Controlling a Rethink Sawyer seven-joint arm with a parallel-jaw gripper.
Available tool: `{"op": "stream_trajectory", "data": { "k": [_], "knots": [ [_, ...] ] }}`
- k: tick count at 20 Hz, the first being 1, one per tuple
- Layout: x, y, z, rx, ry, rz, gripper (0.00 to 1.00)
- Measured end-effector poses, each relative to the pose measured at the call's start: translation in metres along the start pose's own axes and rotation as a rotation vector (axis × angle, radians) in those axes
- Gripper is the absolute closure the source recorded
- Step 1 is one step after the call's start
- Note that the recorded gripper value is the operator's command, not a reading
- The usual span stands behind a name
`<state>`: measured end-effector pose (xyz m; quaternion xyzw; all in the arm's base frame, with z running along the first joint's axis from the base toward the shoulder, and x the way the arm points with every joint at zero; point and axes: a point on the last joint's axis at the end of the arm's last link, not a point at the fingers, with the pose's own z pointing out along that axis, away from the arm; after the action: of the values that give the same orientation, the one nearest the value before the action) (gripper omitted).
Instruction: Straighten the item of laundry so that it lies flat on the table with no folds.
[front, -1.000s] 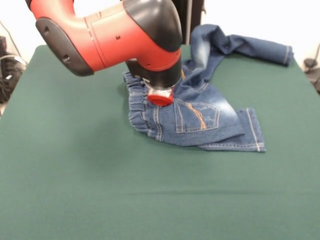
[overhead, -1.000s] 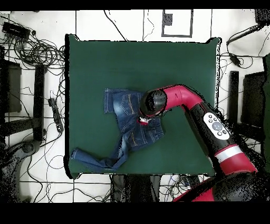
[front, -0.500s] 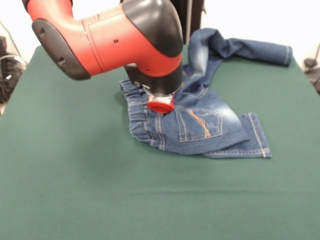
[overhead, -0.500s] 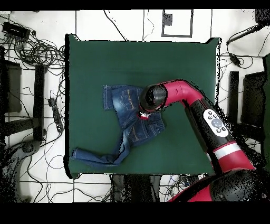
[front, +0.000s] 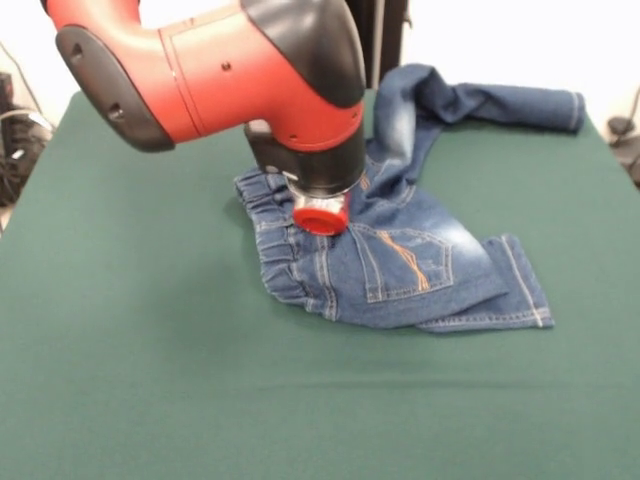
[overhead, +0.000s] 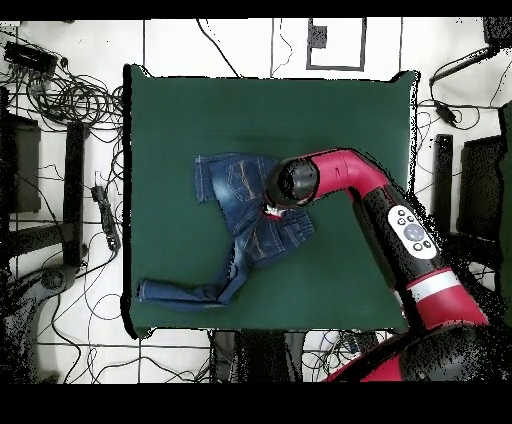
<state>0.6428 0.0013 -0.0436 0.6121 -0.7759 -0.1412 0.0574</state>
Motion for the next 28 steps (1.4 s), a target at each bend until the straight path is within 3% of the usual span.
{"op": "stream_trajectory", "data": {
  "k": [9, 16, 18, 22, 27, 28],
  "knots": [
    [-0.001, -0.010, -0.015, 0.083, -0.015, -0.007, 1.00],
    [-0.012, 0.014, -0.035, 0.196, -0.021, -0.099, 1.00],
    [-0.023, 0.031, -0.044, 0.251, -0.025, -0.154, 1.00],
    [-0.046, 0.066, -0.050, 0.309, -0.013, -0.224, 1.00],
    [-0.087, 0.115, -0.039, 0.331, 0.014, -0.270, 1.00],
    [-0.104, 0.132, -0.031, 0.332, 0.019, -0.271, 1.00]
  ]
}}
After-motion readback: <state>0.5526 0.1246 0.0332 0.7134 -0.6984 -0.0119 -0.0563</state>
